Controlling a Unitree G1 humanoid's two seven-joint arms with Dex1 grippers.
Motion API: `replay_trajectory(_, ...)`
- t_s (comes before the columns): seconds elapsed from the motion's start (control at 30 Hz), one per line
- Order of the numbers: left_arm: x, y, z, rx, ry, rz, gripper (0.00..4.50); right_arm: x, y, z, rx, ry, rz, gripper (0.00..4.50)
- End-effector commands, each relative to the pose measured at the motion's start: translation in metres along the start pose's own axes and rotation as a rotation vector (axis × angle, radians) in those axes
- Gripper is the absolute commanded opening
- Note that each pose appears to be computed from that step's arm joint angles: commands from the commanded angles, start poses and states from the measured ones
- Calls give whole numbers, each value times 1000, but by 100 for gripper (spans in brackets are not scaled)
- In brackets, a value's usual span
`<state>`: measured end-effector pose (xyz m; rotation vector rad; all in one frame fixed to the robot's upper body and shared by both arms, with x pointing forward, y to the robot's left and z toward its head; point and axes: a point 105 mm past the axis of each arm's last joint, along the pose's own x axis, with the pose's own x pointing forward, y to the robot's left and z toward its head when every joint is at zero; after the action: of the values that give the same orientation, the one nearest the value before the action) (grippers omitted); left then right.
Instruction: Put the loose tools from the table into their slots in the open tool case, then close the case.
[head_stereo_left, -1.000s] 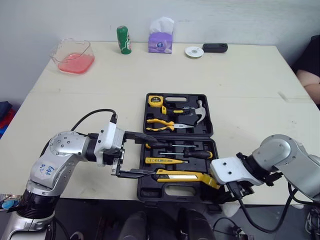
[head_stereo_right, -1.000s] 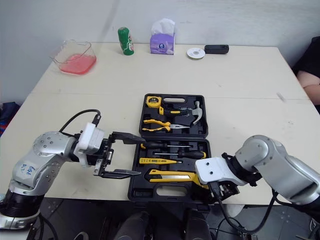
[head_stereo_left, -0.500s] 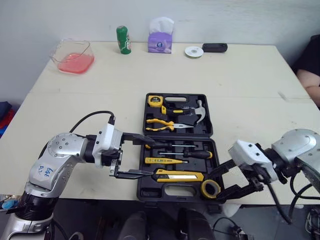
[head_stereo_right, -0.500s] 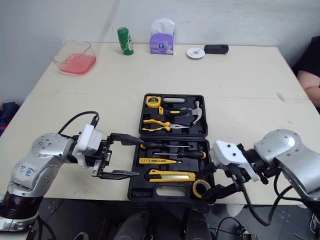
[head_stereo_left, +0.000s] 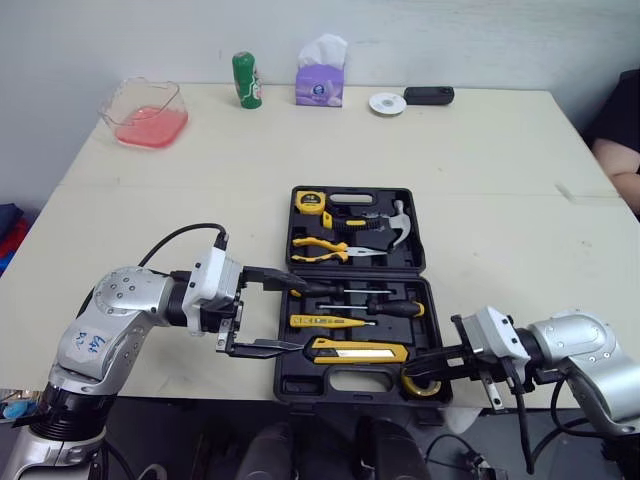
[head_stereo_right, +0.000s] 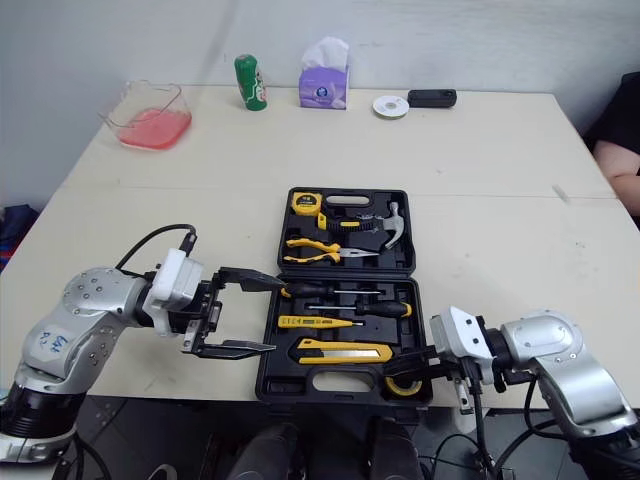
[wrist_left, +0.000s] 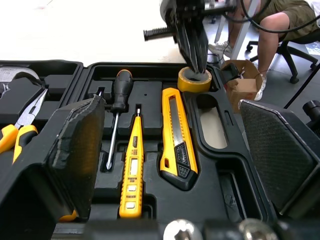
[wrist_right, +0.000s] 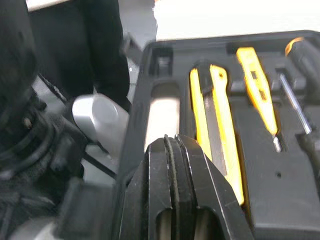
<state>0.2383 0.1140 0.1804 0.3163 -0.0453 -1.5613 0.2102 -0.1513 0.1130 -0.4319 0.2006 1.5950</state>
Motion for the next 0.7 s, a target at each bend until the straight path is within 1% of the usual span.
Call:
replay_trajectory(0.03,-5,-1,8,25,-7,-5,450,3,10,-13,-25,28,51,4)
replay_trajectory(0.1,-5,-1,9,36,-12,-10,450,5,11,-20,-5,28,45,4)
replay_trajectory(0.17,-4,-1,10,48,-18,-20,450,6,5,-26,68,-1,-16,4)
replay_trajectory(0.2,-4,-1,10,49,-18,-22,450,6,4,-31,82,12,-23,4)
replay_trajectory(0.27,-4,-1,10,50,-17,-22,450,4,11,-42,57,86,23,4)
replay_trajectory(0.33,-3,0,11,49,-17,-15,450,5,13,-51,102,116,14,4)
replay_trajectory(0.5,-4,2,10,52,-6,11,450,7,12,-56,202,69,-26,4)
replay_trajectory(0.6,-4,1,8,43,1,5,450,3,15,-59,289,1,-26,4)
replay_trajectory(0.67,-5,1,7,41,5,10,450,1,16,-56,297,-31,-13,4)
replay_trajectory(0.7,-7,2,7,39,5,26,450,1,15,-50,283,-47,-4,4)
